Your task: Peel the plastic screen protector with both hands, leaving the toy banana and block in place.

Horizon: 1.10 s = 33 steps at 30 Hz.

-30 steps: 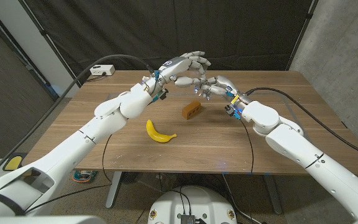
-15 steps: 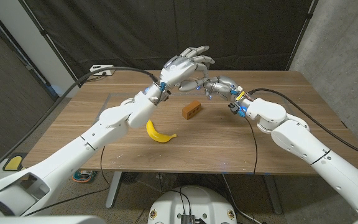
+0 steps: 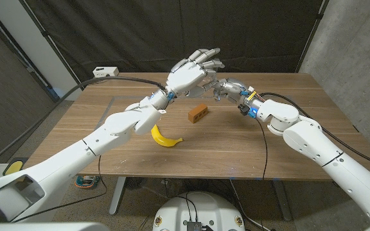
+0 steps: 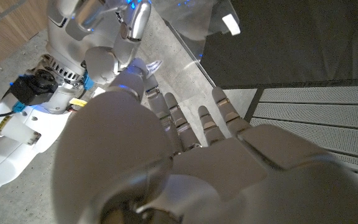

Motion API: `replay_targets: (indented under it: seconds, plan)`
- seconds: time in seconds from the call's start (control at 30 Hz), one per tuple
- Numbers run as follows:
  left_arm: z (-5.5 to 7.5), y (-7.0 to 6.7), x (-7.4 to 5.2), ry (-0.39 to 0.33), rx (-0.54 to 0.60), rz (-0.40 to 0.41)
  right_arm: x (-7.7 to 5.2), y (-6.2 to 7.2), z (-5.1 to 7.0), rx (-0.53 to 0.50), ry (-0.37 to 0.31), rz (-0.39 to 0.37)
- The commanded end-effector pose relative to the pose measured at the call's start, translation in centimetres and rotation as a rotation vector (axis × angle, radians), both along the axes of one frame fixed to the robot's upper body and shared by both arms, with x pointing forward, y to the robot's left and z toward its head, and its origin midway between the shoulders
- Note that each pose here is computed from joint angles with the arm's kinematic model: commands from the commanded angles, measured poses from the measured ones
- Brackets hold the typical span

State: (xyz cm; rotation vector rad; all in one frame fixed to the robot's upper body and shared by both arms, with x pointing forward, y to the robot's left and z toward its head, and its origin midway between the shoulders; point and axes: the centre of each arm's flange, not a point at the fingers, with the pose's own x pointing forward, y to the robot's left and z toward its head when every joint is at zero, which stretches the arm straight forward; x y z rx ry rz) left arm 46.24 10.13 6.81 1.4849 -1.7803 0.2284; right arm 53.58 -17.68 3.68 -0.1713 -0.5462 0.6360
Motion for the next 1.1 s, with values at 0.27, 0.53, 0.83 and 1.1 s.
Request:
replay_targets:
  seconds: [0.27,0.53,0.83,1.1]
  plan:
    - [-0.48,0.06,-0.01,-0.048,0.054,0.005,0.88,-0.31,0.35,0.062,0.031,0.017]
    - [-0.59,0.23,-0.07,-0.032,0.076,-0.011,1.17,-0.20,0.41,0.076,0.031,0.015]
    - [-0.93,0.36,-0.24,-0.018,0.104,-0.034,1.32,0.07,0.43,0.086,0.023,0.001]
    - [-1.07,0.89,-0.24,0.004,0.124,-0.034,1.34,0.46,0.37,0.097,0.020,-0.001]
